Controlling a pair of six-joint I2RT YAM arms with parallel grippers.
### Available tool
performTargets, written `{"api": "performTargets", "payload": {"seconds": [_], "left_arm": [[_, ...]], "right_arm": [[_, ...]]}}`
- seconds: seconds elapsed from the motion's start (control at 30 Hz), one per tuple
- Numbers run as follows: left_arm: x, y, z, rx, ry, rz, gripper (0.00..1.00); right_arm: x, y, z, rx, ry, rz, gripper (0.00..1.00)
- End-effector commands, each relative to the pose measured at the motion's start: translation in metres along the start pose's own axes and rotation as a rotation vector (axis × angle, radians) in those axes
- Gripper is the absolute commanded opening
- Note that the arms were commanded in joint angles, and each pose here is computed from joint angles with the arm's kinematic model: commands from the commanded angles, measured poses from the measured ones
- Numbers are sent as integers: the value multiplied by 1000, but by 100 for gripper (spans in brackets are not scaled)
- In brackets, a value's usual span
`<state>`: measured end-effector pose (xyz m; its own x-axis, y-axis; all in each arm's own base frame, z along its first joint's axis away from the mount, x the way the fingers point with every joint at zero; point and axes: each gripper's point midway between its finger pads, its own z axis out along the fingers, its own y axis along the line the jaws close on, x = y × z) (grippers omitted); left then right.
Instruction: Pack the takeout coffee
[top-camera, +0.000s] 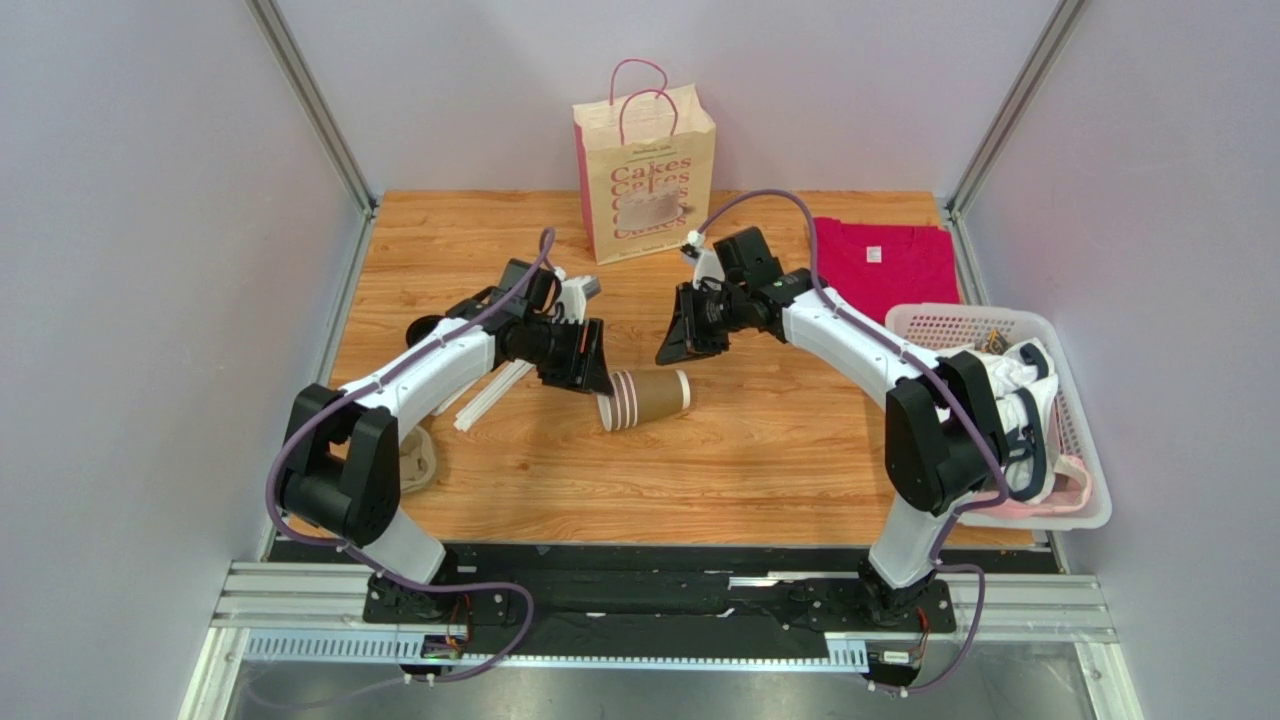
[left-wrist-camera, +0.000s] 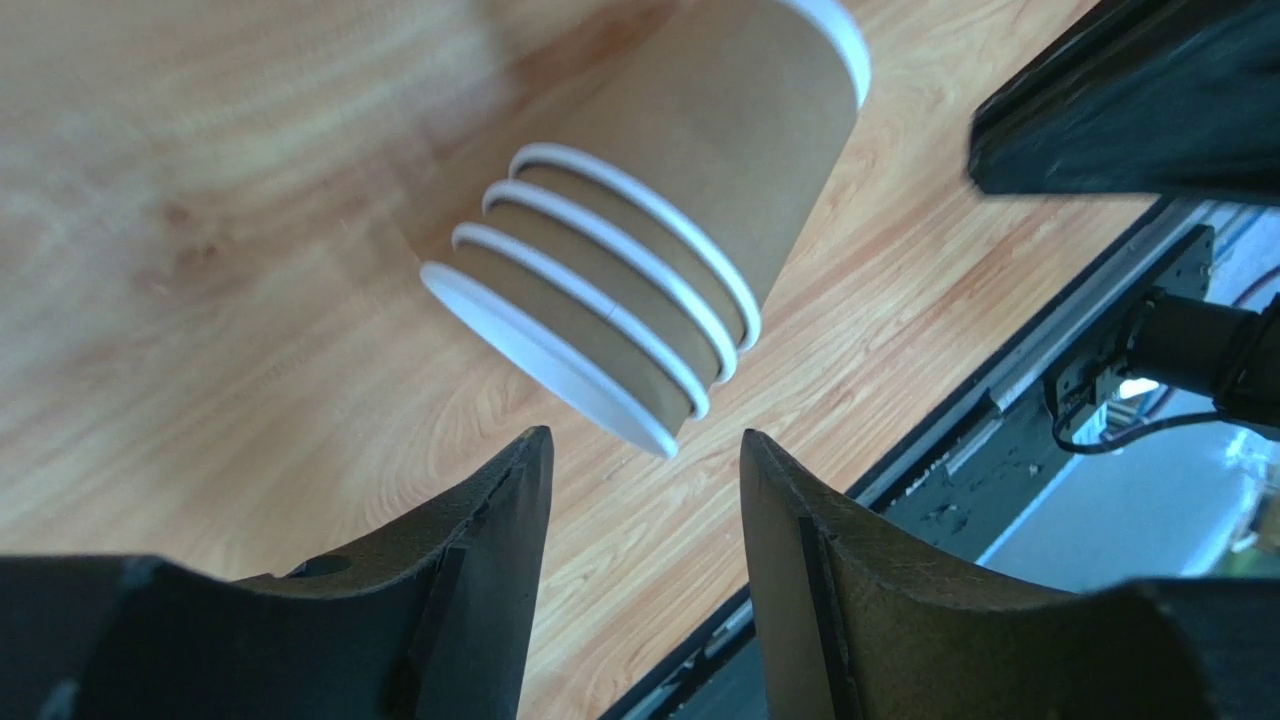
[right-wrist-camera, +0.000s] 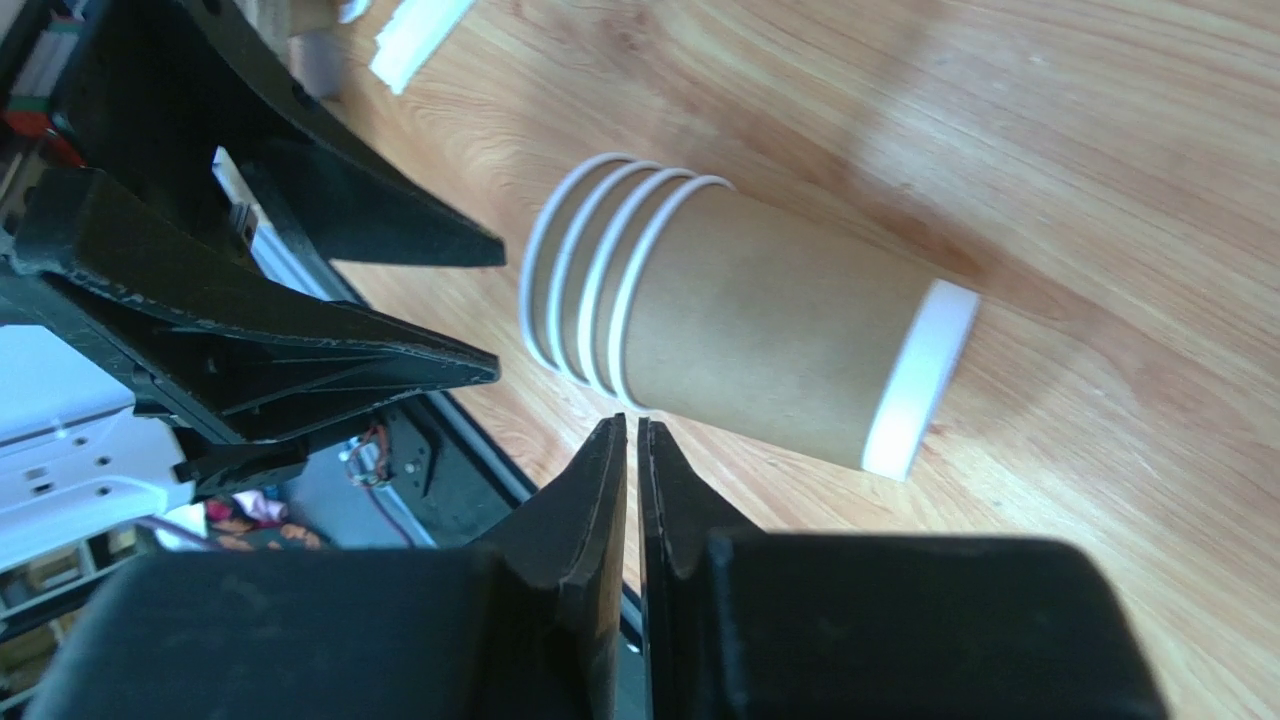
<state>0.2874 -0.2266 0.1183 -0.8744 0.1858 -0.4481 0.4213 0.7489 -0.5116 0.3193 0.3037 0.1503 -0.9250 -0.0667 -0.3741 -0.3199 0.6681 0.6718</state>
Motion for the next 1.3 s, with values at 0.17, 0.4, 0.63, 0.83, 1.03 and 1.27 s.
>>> {"api": "performTargets", "payload": {"seconds": [0.17, 0.4, 0.63, 0.83, 1.03, 1.27], "left_arm": [[-8, -11, 0, 93, -90, -96, 56], [-16, -14, 14, 145, -86, -117, 43], [-18, -13, 21, 159, -67, -134, 22], [-15, -9, 28, 155, -45, -151, 24], [-27, -17, 14, 153, -59, -99, 0], [-23, -28, -35, 12, -70, 150, 0]], "right_arm": [[11, -40, 16, 125, 40, -36, 6], [18, -53, 25, 146, 76, -10, 5], [22, -60, 29, 142, 98, 27, 4], [24, -63, 30, 144, 105, 38, 4], [13, -48, 20, 96, 83, 27, 6], [-23, -3, -30, -30, -41, -46, 18]]}}
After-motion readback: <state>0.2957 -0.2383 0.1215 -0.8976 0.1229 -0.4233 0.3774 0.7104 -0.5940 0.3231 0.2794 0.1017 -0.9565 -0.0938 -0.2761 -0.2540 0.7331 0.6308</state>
